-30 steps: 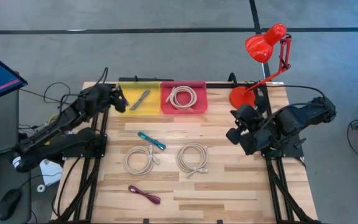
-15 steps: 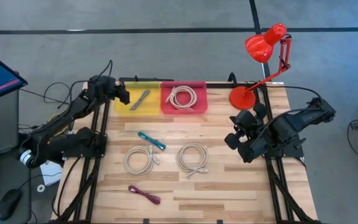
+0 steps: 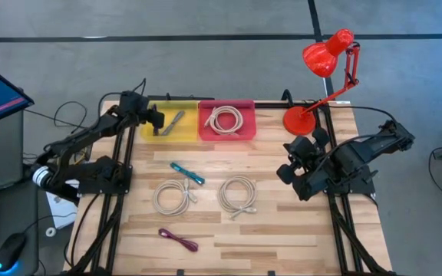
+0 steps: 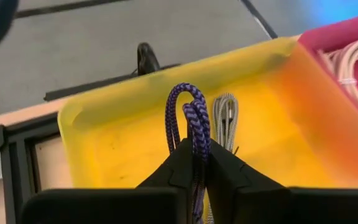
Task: Pick & Place USB Port
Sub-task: Put the violet charger cable into the yellow bin, then put the brown HDMI cable into the pink bin
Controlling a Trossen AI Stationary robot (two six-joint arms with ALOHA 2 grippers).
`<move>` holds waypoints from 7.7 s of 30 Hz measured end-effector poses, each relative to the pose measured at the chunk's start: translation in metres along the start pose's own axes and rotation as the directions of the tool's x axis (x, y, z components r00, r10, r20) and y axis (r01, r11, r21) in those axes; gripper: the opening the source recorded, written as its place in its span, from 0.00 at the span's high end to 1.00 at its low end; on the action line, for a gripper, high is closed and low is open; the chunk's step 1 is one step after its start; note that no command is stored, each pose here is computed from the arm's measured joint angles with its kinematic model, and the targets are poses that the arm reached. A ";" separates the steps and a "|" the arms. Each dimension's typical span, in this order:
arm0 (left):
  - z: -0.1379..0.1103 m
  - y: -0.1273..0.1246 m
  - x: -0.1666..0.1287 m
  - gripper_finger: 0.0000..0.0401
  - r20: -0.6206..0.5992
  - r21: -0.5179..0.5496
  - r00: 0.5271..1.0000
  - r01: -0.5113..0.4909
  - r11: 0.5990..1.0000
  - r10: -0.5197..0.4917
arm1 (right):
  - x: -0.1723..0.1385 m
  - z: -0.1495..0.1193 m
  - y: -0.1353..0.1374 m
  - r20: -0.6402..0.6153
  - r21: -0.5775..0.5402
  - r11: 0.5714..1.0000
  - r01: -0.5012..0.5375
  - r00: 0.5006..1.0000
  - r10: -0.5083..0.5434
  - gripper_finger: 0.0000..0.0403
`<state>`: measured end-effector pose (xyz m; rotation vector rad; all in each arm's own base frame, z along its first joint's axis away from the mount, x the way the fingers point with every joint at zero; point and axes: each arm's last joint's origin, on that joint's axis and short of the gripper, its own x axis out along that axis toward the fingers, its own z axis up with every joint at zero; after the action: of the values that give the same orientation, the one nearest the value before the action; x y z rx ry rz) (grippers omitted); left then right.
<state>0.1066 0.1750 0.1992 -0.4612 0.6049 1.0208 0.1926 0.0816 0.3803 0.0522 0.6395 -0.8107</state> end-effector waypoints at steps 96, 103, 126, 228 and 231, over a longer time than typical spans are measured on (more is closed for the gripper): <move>-0.027 -0.121 -0.177 0.99 0.317 0.309 0.512 0.740 0.597 -0.799 | -0.033 0.000 -0.028 0.047 0.086 0.975 -0.203 0.979 0.200 1.00; -0.015 -0.137 -0.198 0.99 0.320 0.389 0.485 0.716 0.580 -0.814 | -0.032 -0.001 -0.019 -0.034 0.034 0.963 -0.267 0.963 0.268 1.00; -0.012 -0.147 -0.199 0.99 0.305 0.389 0.492 0.717 0.578 -0.815 | 0.049 -0.001 0.052 -0.372 0.247 0.966 -0.070 0.914 0.161 0.79; -0.013 -0.146 -0.199 0.98 0.301 0.389 0.494 0.717 0.578 -0.816 | 0.181 0.096 -0.001 -0.232 0.069 0.981 -0.183 0.953 0.194 1.00; -0.013 -0.147 -0.199 0.98 0.301 0.389 0.494 0.717 0.578 -0.816 | 0.197 0.107 -0.016 -0.180 0.105 0.983 -0.153 0.969 0.170 1.00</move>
<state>0.1570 -0.0273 0.3320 -0.2307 0.0228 0.1388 0.3369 -0.0892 0.3617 0.2633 0.7669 -0.6809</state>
